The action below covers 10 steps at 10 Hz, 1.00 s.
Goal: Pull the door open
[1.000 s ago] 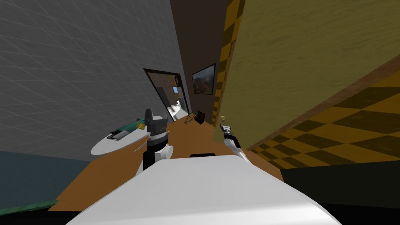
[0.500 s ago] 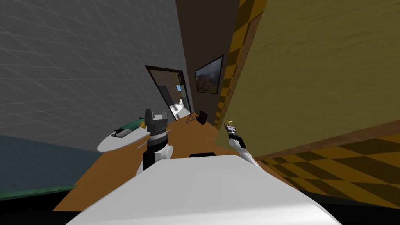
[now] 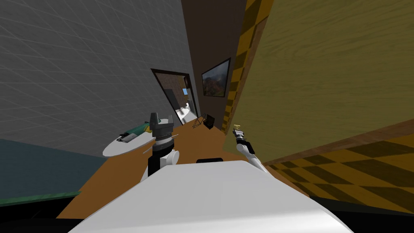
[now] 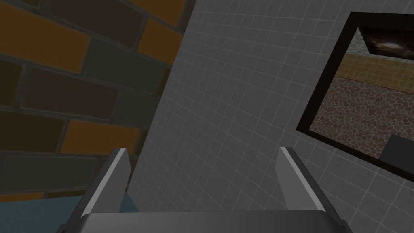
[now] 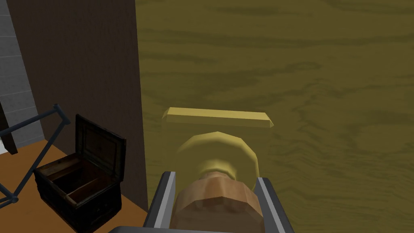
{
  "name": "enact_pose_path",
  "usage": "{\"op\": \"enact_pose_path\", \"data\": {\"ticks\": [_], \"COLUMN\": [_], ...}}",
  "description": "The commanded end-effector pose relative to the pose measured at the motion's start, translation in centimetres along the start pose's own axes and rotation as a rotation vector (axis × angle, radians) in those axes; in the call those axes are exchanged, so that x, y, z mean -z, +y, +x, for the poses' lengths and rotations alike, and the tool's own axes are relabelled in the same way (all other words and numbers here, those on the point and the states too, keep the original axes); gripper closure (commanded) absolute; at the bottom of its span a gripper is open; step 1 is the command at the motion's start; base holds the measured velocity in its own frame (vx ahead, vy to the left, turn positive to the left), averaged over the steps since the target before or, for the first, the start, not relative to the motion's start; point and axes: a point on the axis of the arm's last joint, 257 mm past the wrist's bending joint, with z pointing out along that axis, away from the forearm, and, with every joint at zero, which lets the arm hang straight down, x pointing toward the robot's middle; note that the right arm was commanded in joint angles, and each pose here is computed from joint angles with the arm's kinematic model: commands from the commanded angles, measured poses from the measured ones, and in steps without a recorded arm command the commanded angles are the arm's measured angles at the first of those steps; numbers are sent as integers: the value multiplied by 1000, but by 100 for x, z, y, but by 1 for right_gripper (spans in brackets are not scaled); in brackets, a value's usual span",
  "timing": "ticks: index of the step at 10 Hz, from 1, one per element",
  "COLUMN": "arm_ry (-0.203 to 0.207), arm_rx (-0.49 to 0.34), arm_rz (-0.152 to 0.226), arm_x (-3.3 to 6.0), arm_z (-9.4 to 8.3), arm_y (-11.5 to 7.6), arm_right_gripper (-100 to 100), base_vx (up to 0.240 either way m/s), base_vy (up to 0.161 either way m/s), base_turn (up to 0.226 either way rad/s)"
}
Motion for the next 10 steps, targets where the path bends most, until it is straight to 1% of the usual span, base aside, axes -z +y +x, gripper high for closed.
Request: {"op": "enact_pose_path", "data": {"ticks": [1, 2, 4, 8, 10], "arm_ry": [5, 2, 3, 4, 4], "arm_rx": [-3, 1, 1, 2, 2], "arm_rz": [0, 12, 21, 56, 70], "arm_x": [-6, 18, 32, 89, 115], "arm_z": [20, 4, 7, 11, 10], "arm_y": [-9, -3, -5, -14, -19], "arm_right_gripper": [100, 100, 100, 100, 100], "base_vx": [0, -103, -180, -235, -219], "base_vy": [0, -30, -19, -56, -28], "base_turn": [0, 132, 132, 154, 147]}}
